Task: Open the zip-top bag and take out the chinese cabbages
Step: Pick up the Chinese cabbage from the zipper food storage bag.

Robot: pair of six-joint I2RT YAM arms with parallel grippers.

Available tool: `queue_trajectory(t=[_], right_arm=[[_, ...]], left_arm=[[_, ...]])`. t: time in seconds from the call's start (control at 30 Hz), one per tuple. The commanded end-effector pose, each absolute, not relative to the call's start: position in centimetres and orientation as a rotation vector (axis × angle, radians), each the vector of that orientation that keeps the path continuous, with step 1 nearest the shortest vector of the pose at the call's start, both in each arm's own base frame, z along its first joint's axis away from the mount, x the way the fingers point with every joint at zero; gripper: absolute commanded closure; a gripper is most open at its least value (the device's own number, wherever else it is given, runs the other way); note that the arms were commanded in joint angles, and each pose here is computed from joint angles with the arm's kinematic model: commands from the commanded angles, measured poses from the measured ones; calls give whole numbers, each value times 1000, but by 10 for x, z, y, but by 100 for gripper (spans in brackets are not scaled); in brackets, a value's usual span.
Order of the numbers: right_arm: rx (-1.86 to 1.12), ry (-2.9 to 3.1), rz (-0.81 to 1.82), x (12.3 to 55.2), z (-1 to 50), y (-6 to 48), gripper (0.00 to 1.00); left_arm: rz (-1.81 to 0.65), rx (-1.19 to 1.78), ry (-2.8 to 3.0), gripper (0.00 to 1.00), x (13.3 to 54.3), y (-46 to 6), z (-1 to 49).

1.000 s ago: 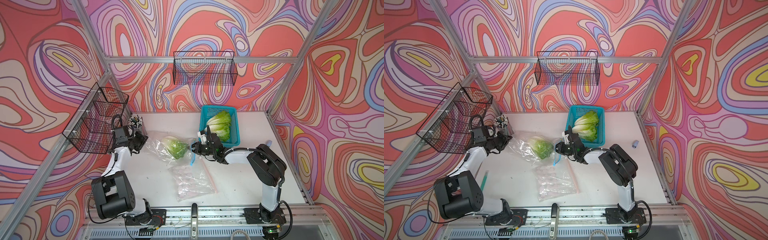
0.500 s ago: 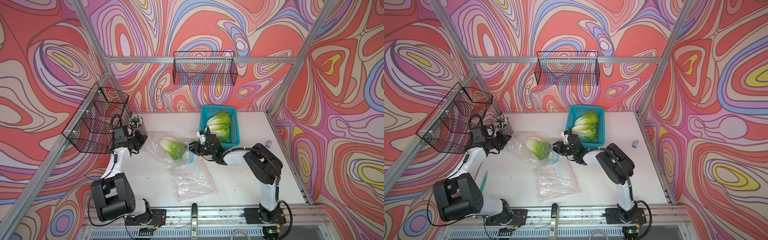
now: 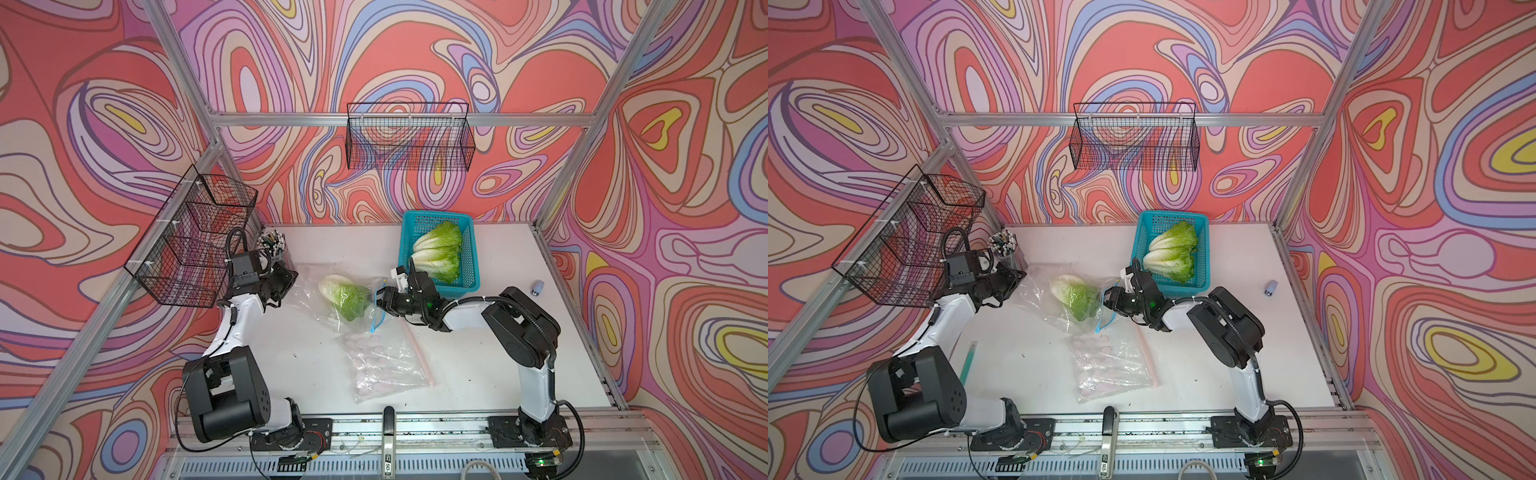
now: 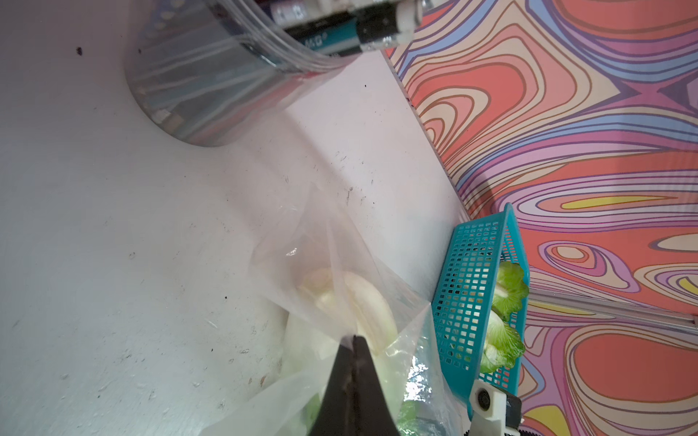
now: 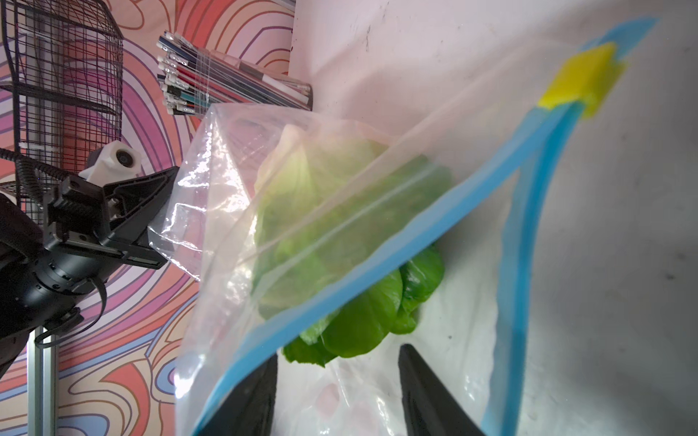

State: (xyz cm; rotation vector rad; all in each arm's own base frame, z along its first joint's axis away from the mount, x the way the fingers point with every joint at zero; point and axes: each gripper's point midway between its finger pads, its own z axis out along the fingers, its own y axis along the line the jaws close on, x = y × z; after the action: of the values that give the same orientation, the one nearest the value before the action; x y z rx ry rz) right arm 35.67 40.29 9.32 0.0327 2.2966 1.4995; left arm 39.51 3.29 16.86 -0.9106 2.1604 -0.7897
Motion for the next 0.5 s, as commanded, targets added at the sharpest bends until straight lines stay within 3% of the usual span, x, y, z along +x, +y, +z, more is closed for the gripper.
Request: queue_trajectory(t=[0.0,0.47], right_arm=[[56,2286,1520,360,94,411,45],[73,2225,1639,363,101,423,43]], left_arm=[[-777,-883,2170,100,394,30,174],[-799,-836,2228,100,396,7,165]])
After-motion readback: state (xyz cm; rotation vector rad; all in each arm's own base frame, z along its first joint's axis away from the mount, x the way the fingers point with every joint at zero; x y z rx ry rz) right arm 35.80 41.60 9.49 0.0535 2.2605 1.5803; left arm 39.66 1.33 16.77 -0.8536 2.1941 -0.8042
